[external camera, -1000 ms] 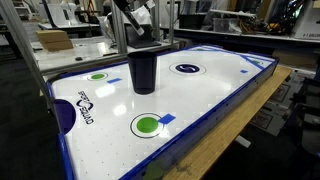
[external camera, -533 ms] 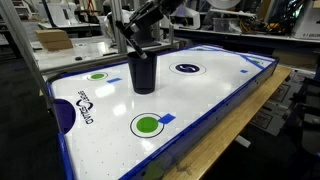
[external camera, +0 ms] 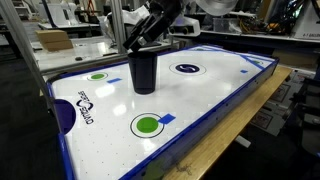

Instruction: Put the marker inside the cup

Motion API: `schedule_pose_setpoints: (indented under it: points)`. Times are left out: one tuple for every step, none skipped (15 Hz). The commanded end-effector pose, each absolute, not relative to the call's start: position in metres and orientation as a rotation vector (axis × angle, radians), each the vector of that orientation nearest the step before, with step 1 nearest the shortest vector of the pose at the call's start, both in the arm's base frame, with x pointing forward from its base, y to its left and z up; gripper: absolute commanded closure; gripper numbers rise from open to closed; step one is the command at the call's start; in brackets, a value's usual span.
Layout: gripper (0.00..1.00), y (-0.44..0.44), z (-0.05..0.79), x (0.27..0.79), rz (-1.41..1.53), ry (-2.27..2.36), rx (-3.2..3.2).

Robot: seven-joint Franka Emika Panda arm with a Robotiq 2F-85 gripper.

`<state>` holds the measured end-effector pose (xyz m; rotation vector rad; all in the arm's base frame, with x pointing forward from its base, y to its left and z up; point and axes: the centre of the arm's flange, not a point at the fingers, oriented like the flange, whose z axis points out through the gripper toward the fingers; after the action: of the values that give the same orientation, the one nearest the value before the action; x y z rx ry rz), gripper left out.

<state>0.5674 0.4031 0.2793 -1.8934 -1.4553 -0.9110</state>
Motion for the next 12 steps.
schedule_pose_setpoints:
  points:
    - [0.07, 0.399, 0.307, 0.570, -0.832, -1.500, -1.995]
    - [0.01, 0.398, 0.314, 0.571, -0.811, -1.510, -2.021]
    - [0.00, 0.399, 0.324, 0.571, -0.786, -1.522, -2.050]
    - [0.00, 0.397, 0.333, 0.571, -0.747, -1.534, -2.087]
    - [0.00, 0.397, 0.342, 0.572, -0.707, -1.539, -2.125]
    - [0.00, 0.394, 0.350, 0.572, -0.658, -1.547, -2.159]
    - [0.00, 0.392, 0.359, 0.571, -0.616, -1.552, -2.194]
    - [0.00, 0.388, 0.366, 0.572, -0.568, -1.554, -2.232]
    - [0.00, 0.385, 0.374, 0.572, -0.525, -1.560, -2.264]
    - [0.00, 0.381, 0.379, 0.573, -0.486, -1.565, -2.293]
    - [0.00, 0.377, 0.386, 0.574, -0.449, -1.575, -2.320]
    - [0.00, 0.375, 0.393, 0.575, -0.418, -1.586, -2.341]
